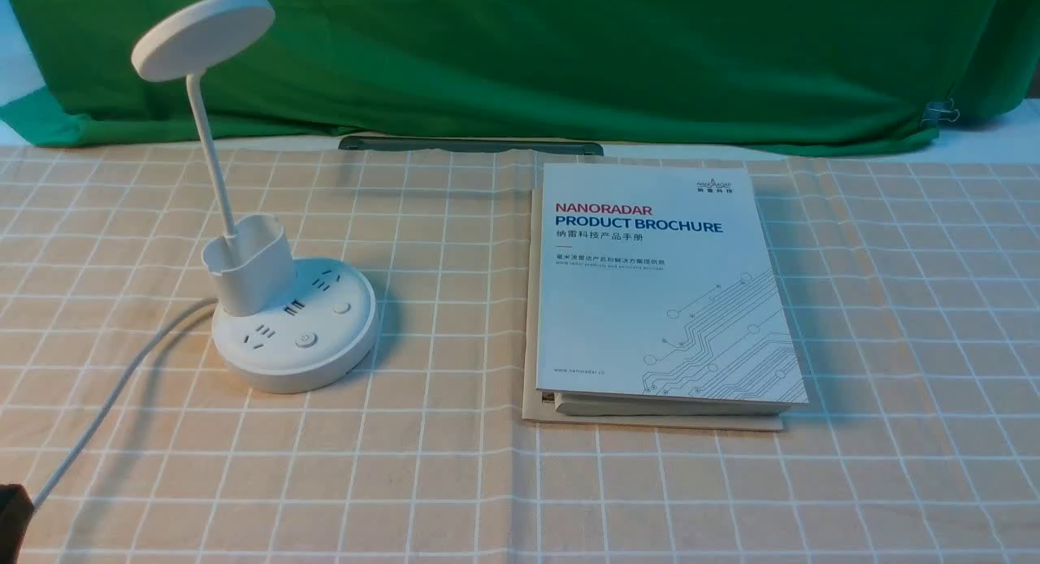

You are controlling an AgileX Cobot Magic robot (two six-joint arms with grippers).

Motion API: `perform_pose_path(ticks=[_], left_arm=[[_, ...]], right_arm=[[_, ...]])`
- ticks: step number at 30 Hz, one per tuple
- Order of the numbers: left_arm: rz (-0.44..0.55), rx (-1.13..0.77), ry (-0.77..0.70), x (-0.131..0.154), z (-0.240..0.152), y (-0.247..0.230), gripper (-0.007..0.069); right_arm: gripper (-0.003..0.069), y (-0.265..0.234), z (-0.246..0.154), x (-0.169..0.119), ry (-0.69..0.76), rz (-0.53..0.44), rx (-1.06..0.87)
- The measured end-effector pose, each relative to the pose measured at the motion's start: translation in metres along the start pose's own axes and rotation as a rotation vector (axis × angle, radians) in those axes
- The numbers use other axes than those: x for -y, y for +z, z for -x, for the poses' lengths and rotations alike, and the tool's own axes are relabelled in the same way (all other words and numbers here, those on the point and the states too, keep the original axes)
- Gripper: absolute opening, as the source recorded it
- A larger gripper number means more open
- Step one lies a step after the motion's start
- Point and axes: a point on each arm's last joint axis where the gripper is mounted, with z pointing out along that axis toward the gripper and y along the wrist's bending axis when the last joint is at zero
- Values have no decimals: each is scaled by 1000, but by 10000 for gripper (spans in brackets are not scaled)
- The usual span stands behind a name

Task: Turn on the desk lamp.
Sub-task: Use the left arm to press the button switch on the lamp holder

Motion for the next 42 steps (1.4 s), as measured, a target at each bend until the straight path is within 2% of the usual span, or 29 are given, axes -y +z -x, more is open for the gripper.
perform_pose_path(ticks=[39,42], left_arm=[[1,4,13,0,0,0,21],[8,114,25,-1,10,-1,21]], right_arm=[[239,0,0,0,0,0,0],[239,0,0,0,0,0,0]])
